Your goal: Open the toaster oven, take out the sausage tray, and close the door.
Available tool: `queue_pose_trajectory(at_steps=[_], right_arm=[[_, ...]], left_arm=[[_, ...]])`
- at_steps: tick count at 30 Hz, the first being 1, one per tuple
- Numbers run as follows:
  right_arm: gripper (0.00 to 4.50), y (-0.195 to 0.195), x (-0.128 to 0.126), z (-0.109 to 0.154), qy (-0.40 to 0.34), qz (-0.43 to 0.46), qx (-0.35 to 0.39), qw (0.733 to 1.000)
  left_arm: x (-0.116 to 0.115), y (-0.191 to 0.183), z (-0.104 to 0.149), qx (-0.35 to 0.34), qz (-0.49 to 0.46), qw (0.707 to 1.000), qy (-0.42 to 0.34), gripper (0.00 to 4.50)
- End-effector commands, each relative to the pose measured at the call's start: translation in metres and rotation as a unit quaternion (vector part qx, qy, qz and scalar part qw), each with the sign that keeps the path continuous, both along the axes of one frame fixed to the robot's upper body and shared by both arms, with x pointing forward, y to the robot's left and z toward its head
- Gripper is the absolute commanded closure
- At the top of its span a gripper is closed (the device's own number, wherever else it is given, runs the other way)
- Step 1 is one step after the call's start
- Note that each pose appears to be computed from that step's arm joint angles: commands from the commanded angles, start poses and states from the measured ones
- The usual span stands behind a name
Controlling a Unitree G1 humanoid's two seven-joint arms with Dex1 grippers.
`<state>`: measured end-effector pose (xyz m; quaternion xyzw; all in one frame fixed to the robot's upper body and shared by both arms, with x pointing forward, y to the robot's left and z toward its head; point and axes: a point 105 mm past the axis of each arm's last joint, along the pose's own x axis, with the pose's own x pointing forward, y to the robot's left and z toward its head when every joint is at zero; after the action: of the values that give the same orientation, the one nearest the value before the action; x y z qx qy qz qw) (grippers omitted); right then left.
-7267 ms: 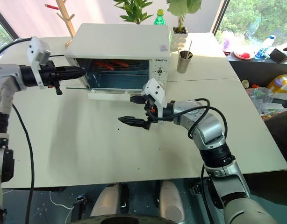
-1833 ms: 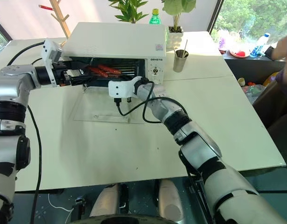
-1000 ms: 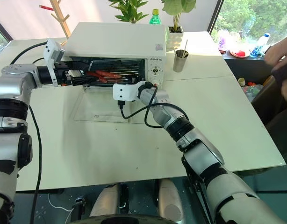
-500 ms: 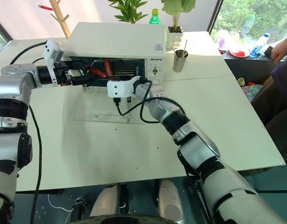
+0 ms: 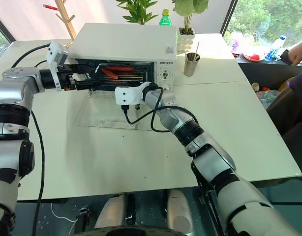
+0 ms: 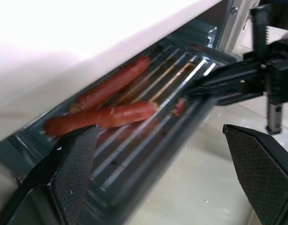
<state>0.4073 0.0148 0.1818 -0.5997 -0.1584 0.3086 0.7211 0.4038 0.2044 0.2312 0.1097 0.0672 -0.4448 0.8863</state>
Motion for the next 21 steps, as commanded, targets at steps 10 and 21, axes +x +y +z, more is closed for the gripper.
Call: queue_pose_trajectory(at_steps=[10,21], right_arm=[[4.45,-0.025,-0.034,0.011,-0.042,0.031,0.016,0.999],[4.45,-0.045,-0.065,0.006,-0.099,0.086,-0.002,0.991]], left_arm=[[0.002,0.004,0.018,0.01,0.001,1.0,-0.023,0.0],[-0.011,0.007,0.023,-0.034,-0.017,0.999,0.012,0.0]])
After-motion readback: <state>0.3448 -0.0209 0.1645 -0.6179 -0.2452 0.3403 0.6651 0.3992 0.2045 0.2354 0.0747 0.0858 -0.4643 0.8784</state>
